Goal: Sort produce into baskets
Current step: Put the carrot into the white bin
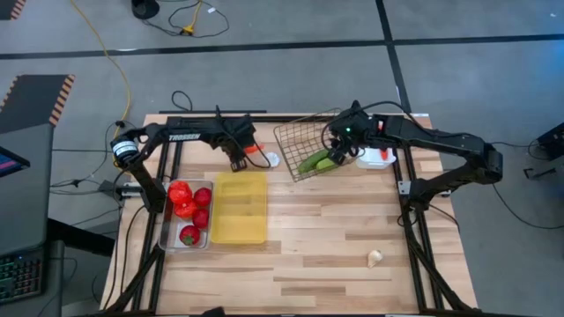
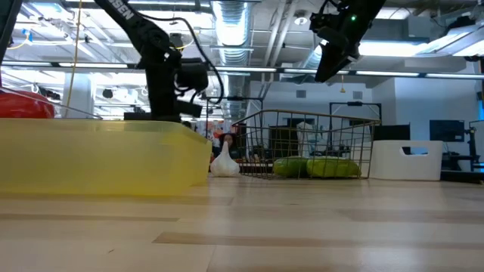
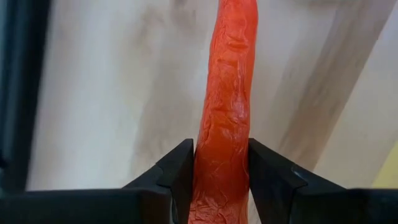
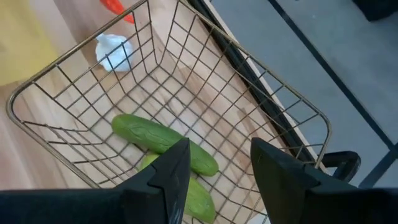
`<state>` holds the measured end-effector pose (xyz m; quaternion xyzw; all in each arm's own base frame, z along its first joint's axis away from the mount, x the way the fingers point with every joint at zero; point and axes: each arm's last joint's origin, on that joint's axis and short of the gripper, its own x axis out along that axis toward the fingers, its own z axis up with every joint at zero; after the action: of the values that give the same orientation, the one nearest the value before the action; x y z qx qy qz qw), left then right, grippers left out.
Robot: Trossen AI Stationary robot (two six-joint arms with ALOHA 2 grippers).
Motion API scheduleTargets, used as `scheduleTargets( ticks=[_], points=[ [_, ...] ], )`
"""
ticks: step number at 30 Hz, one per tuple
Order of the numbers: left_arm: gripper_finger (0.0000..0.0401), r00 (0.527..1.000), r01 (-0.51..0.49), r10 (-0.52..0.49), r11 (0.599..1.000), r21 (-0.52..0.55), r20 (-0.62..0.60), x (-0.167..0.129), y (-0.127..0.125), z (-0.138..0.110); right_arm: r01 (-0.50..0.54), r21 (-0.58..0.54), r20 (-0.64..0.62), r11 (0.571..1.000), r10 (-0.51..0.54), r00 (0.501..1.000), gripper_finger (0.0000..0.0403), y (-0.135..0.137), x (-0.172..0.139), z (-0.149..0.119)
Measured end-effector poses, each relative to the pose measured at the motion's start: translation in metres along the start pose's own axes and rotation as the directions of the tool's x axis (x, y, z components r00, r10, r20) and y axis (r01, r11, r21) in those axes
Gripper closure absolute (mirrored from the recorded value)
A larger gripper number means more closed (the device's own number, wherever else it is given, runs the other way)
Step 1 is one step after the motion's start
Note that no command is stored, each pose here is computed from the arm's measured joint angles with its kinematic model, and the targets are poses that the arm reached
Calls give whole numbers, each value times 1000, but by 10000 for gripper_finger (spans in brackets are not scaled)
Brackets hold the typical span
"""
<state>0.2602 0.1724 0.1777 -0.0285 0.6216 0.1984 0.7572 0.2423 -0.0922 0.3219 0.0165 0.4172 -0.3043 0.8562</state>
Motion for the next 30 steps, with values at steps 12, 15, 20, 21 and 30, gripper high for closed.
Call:
scheduleTargets(
  ticks=[12,15,20,21,30],
  points=[
    [281,974,113,-115,993,22,194,-68,1,53,-113,-127,41,985,119,992,208,11,-3,4],
    [281,962,107,-115,993,46,247,-88,-3,65,-118,-176,64,977,131,989,208,14,-4,6],
    [281,946,94,-116,992,87,301,-115,-14,77,-115,-257,103,960,145,984,208,18,-6,9],
    [281,945,77,-102,993,89,312,-119,-15,79,-112,-266,108,958,145,983,208,18,-6,10],
    [281,949,6,-36,995,97,313,-128,-24,81,-110,-265,121,958,146,982,208,18,-6,11]
  ],
)
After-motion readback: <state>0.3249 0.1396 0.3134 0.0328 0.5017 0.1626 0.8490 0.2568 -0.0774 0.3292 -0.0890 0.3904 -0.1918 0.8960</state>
